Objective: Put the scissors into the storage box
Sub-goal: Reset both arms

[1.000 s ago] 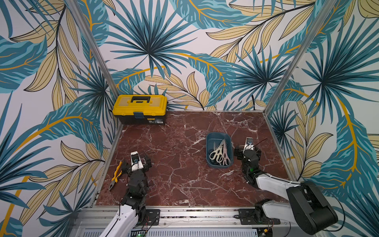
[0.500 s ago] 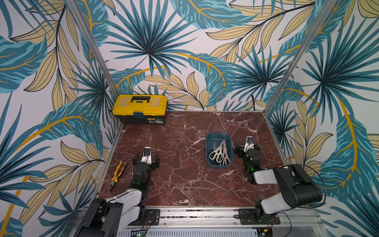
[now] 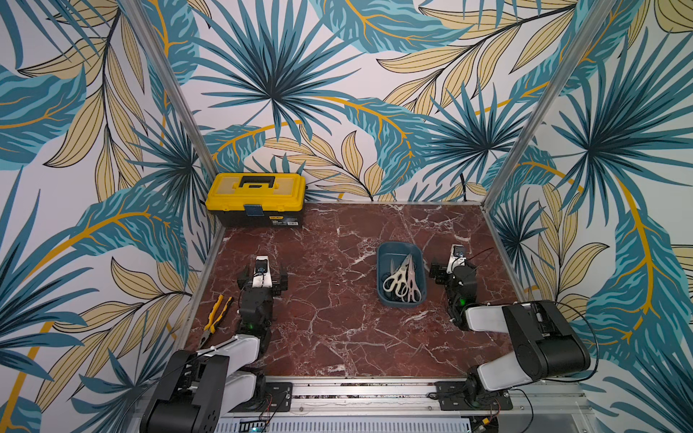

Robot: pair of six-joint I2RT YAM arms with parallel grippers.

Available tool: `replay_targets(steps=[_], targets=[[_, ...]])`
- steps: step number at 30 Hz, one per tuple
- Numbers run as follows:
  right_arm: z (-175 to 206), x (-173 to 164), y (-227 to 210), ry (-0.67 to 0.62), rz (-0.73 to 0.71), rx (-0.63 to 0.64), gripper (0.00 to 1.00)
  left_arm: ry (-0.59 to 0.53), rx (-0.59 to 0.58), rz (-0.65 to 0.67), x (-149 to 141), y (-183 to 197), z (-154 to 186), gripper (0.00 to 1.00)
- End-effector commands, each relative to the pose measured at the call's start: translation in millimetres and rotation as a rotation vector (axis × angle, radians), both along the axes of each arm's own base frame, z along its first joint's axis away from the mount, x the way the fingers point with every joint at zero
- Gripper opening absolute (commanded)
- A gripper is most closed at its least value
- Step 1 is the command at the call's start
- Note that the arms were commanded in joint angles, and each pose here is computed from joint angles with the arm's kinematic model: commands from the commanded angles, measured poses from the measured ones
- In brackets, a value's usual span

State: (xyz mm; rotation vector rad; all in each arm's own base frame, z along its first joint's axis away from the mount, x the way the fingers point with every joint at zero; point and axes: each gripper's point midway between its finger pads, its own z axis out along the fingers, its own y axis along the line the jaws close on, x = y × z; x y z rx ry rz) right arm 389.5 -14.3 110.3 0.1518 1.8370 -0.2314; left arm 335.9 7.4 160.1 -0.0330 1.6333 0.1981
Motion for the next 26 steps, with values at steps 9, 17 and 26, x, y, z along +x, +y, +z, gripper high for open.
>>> replay_targets(steps=[9, 17, 26], targets=[[4.5, 3.0, -0.8, -0.009, 0.000, 0.020, 1.00, 0.018, 0.005, -0.128, 32.1, -23.4, -31.3, 1.00], [3.0, 4.7, -0.9, 0.003, 0.009, 0.029, 1.00, 0.147, -0.018, -0.032, 58.8, -9.8, -41.0, 1.00], [0.8, 8.9, -1.5, 0.023, 0.044, 0.066, 1.00, 0.207, -0.025, 0.001, 65.3, -4.6, -43.9, 1.00]])
